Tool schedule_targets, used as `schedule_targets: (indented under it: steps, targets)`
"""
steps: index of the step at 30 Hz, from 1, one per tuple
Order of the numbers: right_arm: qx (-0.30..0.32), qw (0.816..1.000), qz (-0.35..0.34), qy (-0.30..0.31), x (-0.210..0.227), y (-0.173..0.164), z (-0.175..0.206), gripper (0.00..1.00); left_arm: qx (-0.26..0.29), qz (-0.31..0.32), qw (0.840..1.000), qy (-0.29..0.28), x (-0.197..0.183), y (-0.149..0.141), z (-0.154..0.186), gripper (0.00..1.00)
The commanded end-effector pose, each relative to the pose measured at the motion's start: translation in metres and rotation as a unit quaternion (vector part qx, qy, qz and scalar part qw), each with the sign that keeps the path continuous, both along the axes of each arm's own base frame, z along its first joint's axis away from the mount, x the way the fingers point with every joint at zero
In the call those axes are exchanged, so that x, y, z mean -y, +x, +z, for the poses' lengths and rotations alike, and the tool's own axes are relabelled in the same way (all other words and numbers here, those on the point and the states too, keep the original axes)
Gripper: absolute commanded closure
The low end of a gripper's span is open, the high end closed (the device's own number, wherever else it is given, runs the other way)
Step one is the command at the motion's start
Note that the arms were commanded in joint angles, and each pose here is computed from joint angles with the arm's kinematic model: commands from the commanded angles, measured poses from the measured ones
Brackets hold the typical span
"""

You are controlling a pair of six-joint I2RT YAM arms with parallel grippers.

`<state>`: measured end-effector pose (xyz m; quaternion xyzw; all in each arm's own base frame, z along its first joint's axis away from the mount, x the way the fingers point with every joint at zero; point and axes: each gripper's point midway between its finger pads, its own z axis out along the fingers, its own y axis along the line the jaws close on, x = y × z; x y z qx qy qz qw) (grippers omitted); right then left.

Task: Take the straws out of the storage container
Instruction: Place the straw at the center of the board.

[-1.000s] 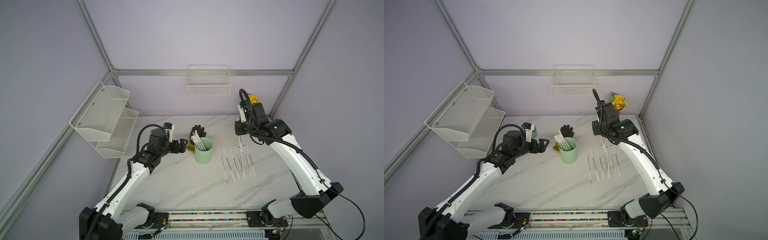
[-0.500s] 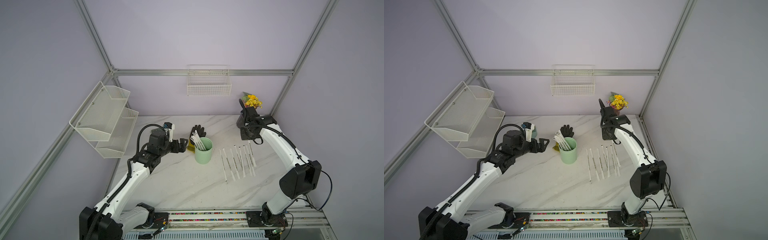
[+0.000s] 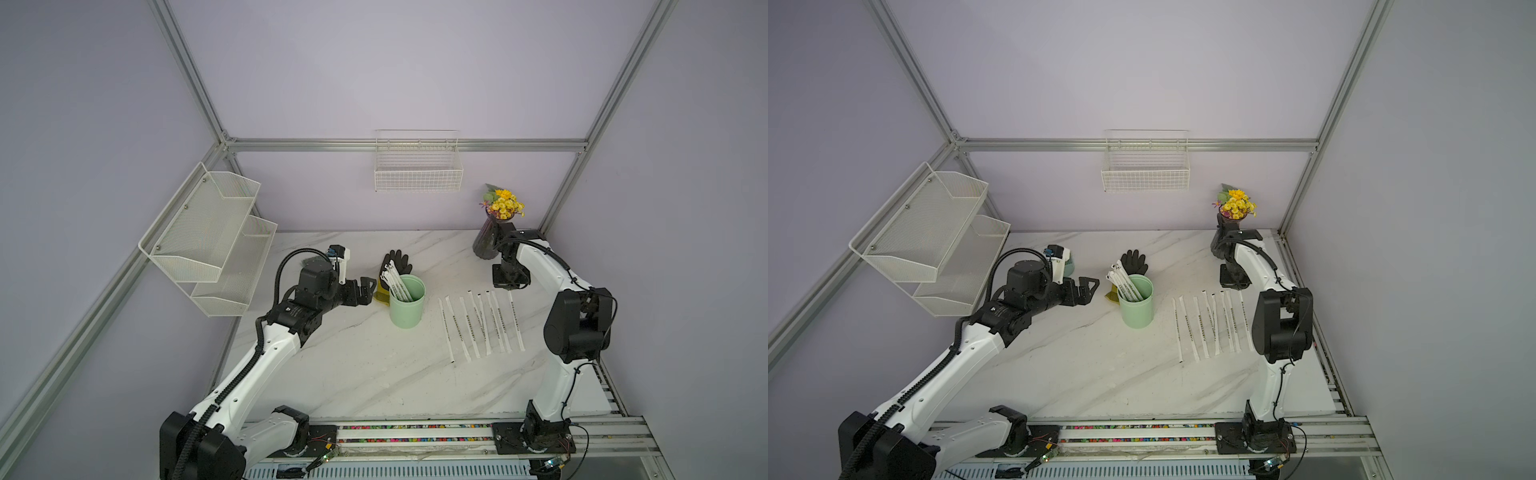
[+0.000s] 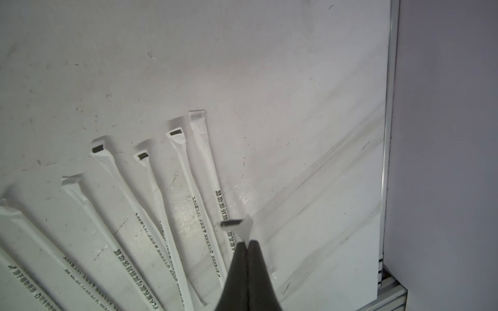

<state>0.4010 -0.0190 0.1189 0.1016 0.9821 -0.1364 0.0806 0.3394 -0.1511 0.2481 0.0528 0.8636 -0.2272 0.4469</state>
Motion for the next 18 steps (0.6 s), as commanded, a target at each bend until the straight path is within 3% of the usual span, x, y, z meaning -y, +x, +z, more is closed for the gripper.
schedule_targets:
  steps: [1,18]
  targets:
    - [-0.006,1.000,-0.013,0.006,0.003,0.004,-0.002,1.00,0.009,-0.006,1.000,-0.007,0.004,0.002,0.002,0.00]
    - [-0.057,0.998,-0.023,0.015,0.018,0.026,-0.054,1.00,-0.001,-0.006,1.000,0.000,0.004,0.005,-0.006,0.00]
